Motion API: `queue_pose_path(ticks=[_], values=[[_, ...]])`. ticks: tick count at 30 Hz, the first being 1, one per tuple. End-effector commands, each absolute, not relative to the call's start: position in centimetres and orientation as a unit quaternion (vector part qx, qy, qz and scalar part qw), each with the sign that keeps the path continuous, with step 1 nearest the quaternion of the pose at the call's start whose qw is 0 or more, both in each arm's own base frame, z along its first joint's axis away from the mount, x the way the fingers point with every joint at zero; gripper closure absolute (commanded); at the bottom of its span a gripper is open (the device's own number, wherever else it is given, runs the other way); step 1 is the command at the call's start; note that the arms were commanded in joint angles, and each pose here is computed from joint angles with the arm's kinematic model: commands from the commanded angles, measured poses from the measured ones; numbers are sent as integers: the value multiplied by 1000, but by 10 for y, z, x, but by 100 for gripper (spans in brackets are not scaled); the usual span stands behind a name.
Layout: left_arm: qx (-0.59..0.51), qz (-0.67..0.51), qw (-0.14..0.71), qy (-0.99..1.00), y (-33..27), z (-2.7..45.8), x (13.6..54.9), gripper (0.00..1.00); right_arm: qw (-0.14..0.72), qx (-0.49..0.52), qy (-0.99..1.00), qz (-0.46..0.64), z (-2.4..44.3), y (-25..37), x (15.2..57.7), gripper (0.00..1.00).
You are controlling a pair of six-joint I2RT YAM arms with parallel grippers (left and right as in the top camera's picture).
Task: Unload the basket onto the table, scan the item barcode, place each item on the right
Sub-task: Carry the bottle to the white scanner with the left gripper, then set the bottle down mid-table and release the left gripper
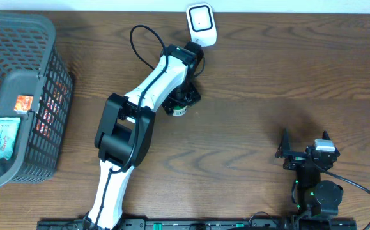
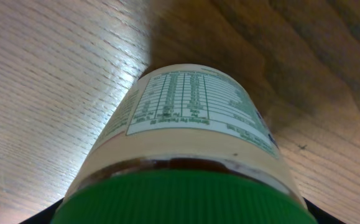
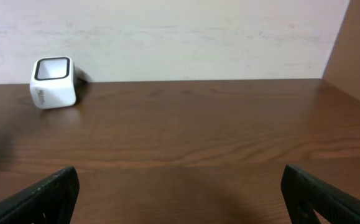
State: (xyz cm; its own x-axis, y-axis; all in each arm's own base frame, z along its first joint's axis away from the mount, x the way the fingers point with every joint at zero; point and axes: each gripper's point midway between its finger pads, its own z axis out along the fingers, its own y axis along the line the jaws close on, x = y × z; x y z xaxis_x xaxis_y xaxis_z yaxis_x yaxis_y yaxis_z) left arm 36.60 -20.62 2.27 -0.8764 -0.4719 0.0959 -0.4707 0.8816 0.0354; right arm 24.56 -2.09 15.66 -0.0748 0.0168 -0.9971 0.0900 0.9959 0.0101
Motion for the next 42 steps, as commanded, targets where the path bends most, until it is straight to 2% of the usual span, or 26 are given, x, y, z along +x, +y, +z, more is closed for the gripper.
queue_pose_path(ticks=[1, 8, 12, 17, 21, 25, 30, 35, 42], values=[[230, -20, 53, -971, -204, 22, 359, 23, 680, 37, 732, -26, 157, -20, 245, 1], [230, -29, 63, -971, -199, 31, 350, 8, 680, 37, 732, -26, 157, -20, 245, 1], [225, -3, 32, -974, -202, 60, 359, 0, 680, 37, 732, -26, 157, -20, 245, 1], [195, 84, -68, -975, -210, 144, 386, 2, 680, 37, 732, -26, 157, -20, 245, 1], [186, 141, -163, -959, -193, 224, 397, 2, 680, 37, 732, -26, 157, -20, 245, 1], [211, 137, -273, -929, -132, 300, 395, 2, 680, 37, 732, -26, 157, -20, 245, 1], [300, 49, -371, -877, -16, 360, 368, 2, 680, 37, 732, -26, 157, -20, 245, 1], [434, -8, -374, -820, 90, 372, 323, 2, 680, 37, 732, -26, 157, -20, 245, 1], [551, -38, -336, -763, 169, 353, 295, 2, 680, 37, 732, -26, 157, -20, 245, 1]])
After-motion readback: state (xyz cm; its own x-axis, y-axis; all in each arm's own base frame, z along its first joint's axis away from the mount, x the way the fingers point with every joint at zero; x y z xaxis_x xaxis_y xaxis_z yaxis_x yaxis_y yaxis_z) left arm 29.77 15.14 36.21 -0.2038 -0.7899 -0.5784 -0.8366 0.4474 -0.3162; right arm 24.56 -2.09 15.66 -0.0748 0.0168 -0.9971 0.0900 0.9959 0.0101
